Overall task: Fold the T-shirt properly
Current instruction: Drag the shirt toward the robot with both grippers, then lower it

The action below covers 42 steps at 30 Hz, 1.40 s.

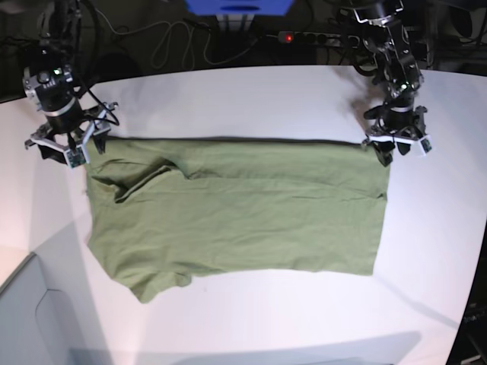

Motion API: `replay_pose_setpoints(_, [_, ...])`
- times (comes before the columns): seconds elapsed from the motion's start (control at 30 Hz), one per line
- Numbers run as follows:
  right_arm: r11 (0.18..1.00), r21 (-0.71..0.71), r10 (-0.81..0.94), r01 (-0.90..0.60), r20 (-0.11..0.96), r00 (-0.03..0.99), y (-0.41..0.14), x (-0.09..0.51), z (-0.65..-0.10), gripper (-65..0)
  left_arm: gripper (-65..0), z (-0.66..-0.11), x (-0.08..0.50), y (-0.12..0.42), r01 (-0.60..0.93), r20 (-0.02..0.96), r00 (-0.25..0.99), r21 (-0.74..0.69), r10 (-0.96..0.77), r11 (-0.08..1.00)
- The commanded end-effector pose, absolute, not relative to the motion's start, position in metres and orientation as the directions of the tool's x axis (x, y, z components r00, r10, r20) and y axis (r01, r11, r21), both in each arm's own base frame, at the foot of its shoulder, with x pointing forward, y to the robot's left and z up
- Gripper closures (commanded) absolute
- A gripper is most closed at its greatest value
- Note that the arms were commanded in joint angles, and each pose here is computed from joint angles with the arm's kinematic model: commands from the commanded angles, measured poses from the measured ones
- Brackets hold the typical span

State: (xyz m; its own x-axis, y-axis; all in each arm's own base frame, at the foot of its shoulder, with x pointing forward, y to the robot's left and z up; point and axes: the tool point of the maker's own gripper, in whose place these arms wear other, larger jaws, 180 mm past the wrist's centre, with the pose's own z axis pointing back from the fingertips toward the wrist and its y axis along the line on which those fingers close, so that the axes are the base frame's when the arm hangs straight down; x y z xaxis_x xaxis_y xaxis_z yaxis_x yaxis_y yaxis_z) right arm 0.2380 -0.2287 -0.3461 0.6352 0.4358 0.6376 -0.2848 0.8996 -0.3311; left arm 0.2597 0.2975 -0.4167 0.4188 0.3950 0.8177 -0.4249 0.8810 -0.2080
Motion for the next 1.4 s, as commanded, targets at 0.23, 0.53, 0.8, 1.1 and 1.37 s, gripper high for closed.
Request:
replay_pose_setpoints(0.23, [0.927,-0.281,0.374,-0.250,0.625,0.685,-0.250,0.255,-0.378,-39.3,-6.4,-0.439,0.248,0.295,-0.450,0.768,0.473,-0.210,0.431,0.868])
replay_pose_setpoints(0.53, [0.950,-0.234,0.310,-0.209,0.605,0.733,-0.267,0.246,-0.409,-39.0,0.0,-0.445,0.242,0.294,-0.456,0.756,0.488,-0.206,0.437,0.866])
replay_pose_setpoints(0.8, [0.946,-0.228,0.323,-0.232,0.582,0.746,-0.268,0.238,-0.416,-24.3,0.0,-0.435,0.233,0.295,-0.443,0.770,0.487,-0.190,0.413,0.876])
replay_pose_setpoints(1.1, [0.942,-0.222,0.336,-0.254,0.561,0.756,-0.284,0.222,-0.413,-0.1,0.0,-0.430,0.216,0.298,-0.442,0.775,0.496,-0.164,0.392,0.882])
replay_pose_setpoints(1.37, [0.915,-0.272,0.401,-0.297,0.551,0.732,-0.280,0.206,-0.396,0.0,0.0,-0.406,0.202,0.289,-0.411,0.802,0.484,-0.144,0.350,0.900])
